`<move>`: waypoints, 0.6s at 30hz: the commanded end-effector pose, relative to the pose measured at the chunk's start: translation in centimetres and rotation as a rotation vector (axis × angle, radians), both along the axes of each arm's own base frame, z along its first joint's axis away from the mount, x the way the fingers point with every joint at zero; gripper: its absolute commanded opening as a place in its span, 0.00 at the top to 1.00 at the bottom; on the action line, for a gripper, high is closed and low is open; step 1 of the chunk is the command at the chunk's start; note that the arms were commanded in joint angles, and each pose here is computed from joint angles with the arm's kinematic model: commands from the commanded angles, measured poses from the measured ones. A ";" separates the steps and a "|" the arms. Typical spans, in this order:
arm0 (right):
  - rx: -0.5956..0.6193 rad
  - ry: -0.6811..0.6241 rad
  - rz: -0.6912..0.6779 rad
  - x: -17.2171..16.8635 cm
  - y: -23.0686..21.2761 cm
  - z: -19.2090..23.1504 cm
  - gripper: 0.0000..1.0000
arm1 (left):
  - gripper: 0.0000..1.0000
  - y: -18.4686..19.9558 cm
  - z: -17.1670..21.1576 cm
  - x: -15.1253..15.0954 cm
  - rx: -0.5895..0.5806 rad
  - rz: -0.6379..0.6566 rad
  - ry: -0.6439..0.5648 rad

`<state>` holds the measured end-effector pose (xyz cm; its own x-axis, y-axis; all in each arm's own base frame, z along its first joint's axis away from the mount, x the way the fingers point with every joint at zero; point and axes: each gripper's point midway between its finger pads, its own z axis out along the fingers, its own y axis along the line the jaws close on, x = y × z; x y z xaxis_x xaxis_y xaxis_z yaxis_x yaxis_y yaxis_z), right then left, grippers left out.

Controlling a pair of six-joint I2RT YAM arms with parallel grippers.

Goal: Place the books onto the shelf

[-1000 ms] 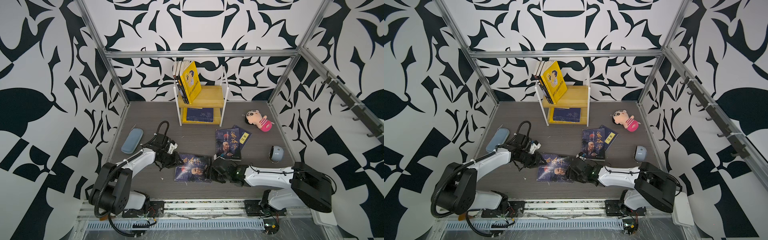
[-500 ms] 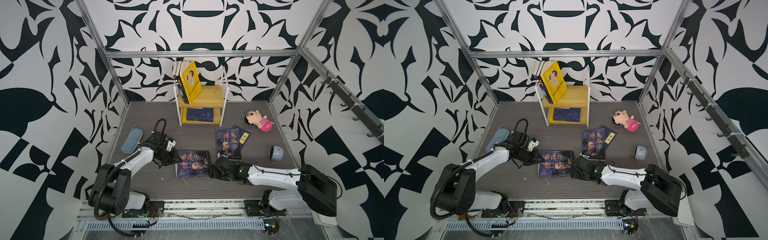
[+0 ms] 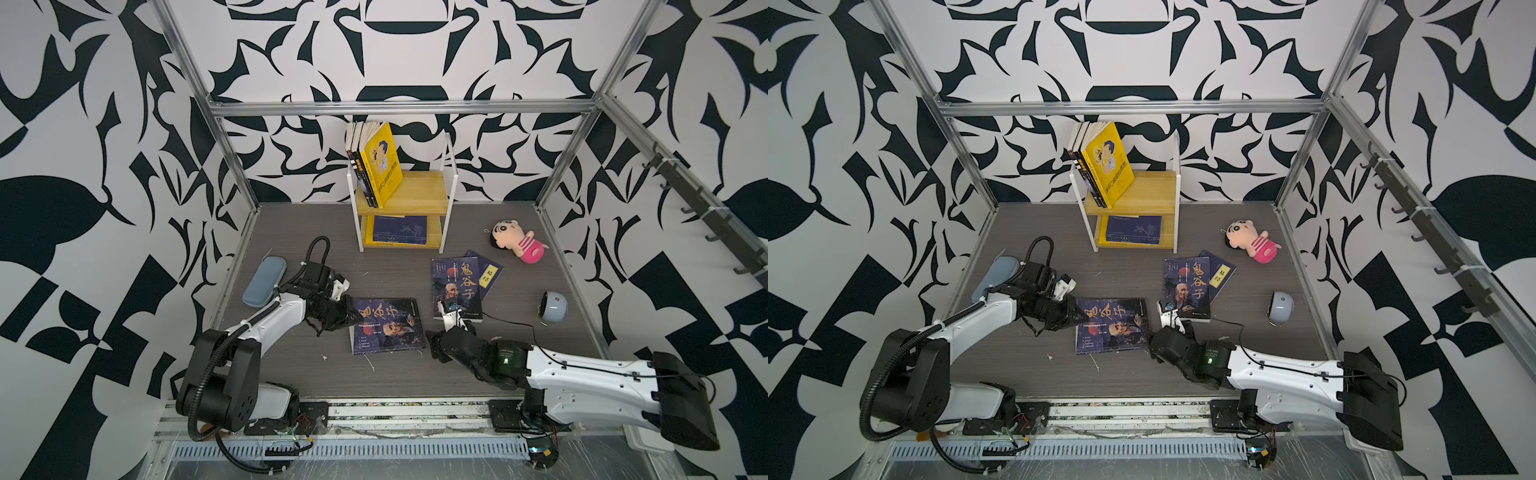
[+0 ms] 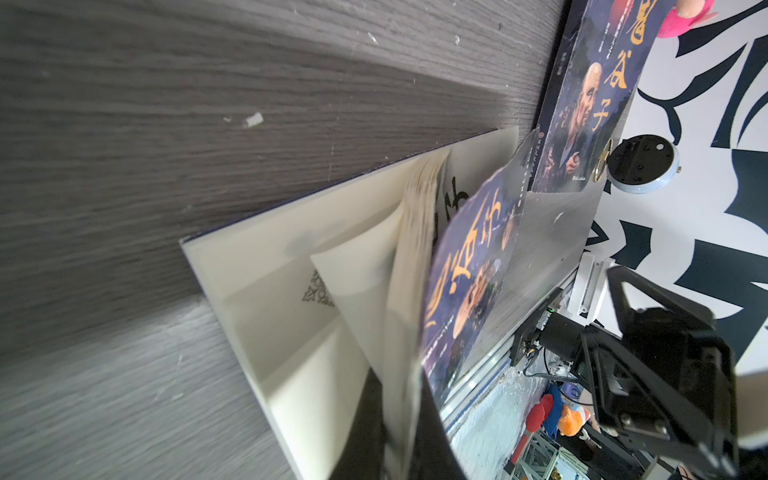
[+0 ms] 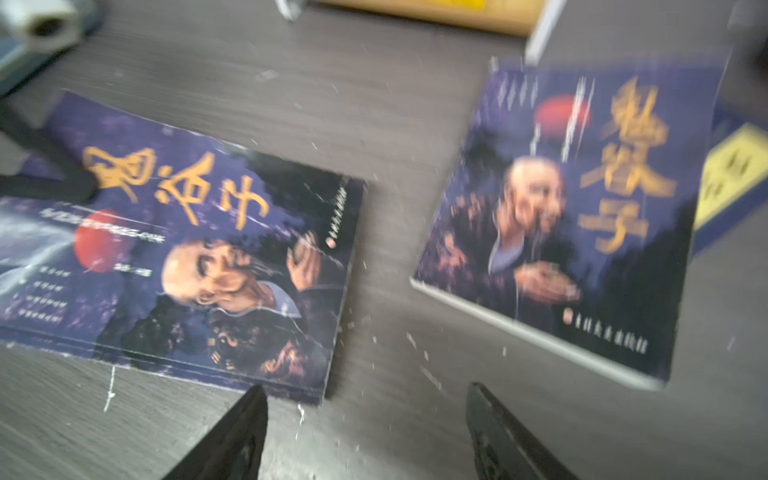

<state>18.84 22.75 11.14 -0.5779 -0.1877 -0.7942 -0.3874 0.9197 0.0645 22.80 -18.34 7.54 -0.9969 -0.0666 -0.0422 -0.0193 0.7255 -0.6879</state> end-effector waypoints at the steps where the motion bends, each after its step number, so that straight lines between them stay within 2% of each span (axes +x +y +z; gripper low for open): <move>1: -0.106 -0.257 0.064 1.1 0.9 3.1 0.22 | 1.00 -0.4 1.4 0.7 -0.034 0.012 -0.018; 6: -0.237 -0.394 0.336 -1.0 5.3 2.7 0.20 | 1.00 -0.4 1.6 0.8 -0.040 0.012 -0.020; 11: -0.386 -0.447 0.561 -3.3 8.6 0.3 0.16 | 1.00 -0.4 1.4 0.6 -0.037 0.012 -0.016; 18: -0.482 -0.487 0.621 -3.3 11.2 -2.0 0.11 | 1.00 -0.3 1.3 0.5 -0.036 0.016 -0.014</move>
